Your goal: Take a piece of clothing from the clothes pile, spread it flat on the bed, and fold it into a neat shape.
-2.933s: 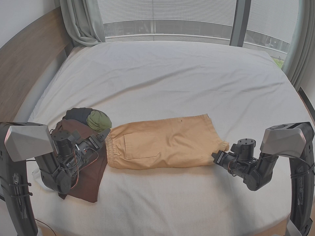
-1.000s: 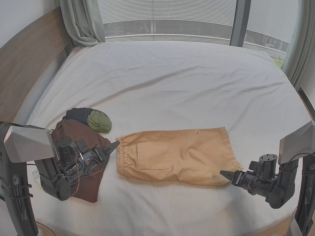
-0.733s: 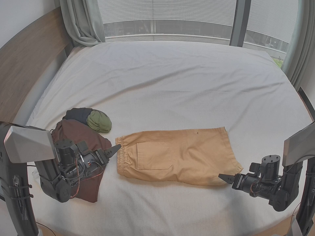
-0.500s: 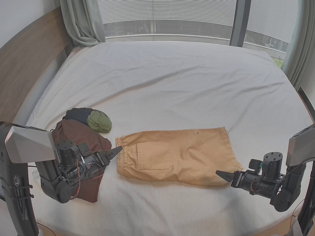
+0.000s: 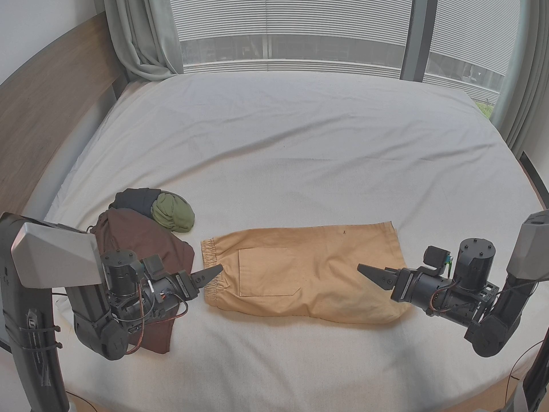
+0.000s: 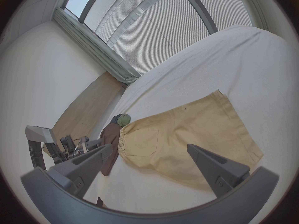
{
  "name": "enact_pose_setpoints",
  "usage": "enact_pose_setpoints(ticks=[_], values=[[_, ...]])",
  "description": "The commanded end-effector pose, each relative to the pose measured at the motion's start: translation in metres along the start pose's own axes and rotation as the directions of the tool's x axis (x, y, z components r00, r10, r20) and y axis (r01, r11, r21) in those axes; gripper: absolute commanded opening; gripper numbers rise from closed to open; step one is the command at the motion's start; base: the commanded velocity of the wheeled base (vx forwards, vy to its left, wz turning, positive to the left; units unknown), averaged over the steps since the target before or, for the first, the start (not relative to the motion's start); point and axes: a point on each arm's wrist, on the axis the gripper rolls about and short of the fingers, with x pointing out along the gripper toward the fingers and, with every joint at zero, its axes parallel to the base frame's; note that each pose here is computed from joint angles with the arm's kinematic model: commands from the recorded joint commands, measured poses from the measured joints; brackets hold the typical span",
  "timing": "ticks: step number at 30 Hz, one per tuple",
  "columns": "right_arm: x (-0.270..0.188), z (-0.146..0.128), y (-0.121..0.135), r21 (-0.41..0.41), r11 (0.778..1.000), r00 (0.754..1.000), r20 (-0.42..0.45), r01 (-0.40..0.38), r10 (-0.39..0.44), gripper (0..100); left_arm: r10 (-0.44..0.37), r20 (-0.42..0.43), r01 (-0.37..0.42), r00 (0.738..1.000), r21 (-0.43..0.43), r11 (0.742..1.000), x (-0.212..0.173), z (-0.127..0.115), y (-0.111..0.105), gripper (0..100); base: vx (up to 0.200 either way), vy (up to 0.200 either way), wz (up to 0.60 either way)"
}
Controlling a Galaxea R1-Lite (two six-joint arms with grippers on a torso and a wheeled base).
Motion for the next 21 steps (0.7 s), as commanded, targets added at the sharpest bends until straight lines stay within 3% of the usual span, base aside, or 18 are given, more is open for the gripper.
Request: enact_pose_setpoints(ticks=[1, 21], values=[[-0.003, 0.011, -0.005, 0.002, 1.000, 1.000, 0.031, -0.001, 0.001, 100, 0.035, -0.049, -0.036, 0.998, -0.021, 0.999, 0.009, -0.016, 0.016, 100, 0.000, 0.000, 0.00], [0.000, 0.009, -0.008, 0.006, 1.000, 1.000, 0.021, -0.010, 0.010, 100, 0.052, -0.082, -0.055, 0.995, -0.034, 0.998, 0.049, -0.042, 0.049, 100, 0.000, 0.000, 0.00]])
